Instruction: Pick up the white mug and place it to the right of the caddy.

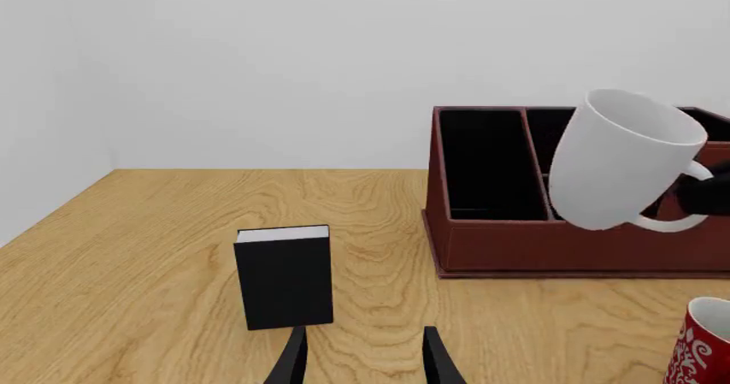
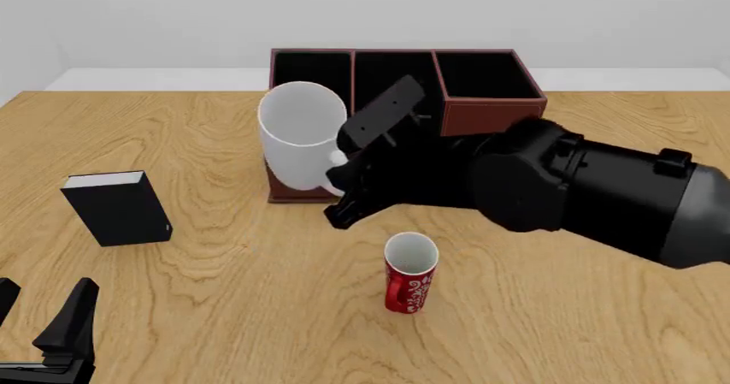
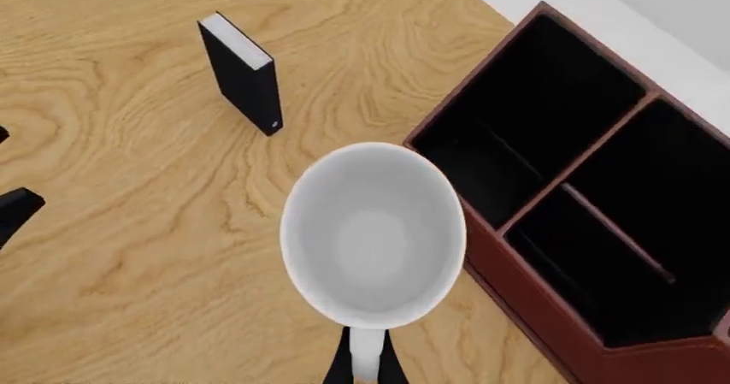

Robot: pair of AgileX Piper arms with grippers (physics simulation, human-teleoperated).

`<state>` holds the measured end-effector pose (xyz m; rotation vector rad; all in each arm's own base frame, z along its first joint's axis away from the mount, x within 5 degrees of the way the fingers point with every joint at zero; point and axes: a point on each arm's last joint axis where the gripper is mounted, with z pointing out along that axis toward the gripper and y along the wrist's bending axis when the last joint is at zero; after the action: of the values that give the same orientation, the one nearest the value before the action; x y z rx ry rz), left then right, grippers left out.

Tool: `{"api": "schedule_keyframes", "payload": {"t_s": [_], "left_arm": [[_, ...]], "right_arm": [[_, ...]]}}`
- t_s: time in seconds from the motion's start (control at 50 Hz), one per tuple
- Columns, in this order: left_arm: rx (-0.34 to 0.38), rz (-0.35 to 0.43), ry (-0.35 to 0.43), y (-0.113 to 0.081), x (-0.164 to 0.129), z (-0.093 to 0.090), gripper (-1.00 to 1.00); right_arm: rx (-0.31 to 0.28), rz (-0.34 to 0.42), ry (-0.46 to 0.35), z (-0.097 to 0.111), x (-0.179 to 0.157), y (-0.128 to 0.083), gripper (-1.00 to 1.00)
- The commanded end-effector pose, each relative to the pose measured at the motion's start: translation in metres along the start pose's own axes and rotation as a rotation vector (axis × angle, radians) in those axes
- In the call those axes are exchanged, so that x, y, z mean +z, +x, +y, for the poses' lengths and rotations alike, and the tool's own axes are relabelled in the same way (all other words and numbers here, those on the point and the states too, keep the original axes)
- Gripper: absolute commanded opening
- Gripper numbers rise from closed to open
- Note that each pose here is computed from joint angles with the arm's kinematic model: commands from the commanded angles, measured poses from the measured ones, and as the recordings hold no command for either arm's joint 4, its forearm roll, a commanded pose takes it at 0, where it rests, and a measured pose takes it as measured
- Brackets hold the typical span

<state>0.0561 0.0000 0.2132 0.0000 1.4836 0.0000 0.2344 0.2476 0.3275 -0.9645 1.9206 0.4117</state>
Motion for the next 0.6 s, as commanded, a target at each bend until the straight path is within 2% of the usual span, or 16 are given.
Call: {"api": "schedule_keyframes", "payload": {"t_s": [0.02,0.36,0.6], "left_arm": [[0.0,0.0,0.0,0.0,0.0,0.0,1.0],[0.0,0.0,0.0,0.0,0.0,0.0,1.0],[0.0,0.0,0.0,0.0,0.0,0.0,1.0]], "right_arm": [[0.007,-0.024,0.038,-0.013,-0.023,-0.002,-1.0],[0.012,-0.048,0.136,-0.042,-0.069,-0.003,-1.0],[0.052,-0.058,0.212,-0.061,-0.094,0.003,-1.0]]}}
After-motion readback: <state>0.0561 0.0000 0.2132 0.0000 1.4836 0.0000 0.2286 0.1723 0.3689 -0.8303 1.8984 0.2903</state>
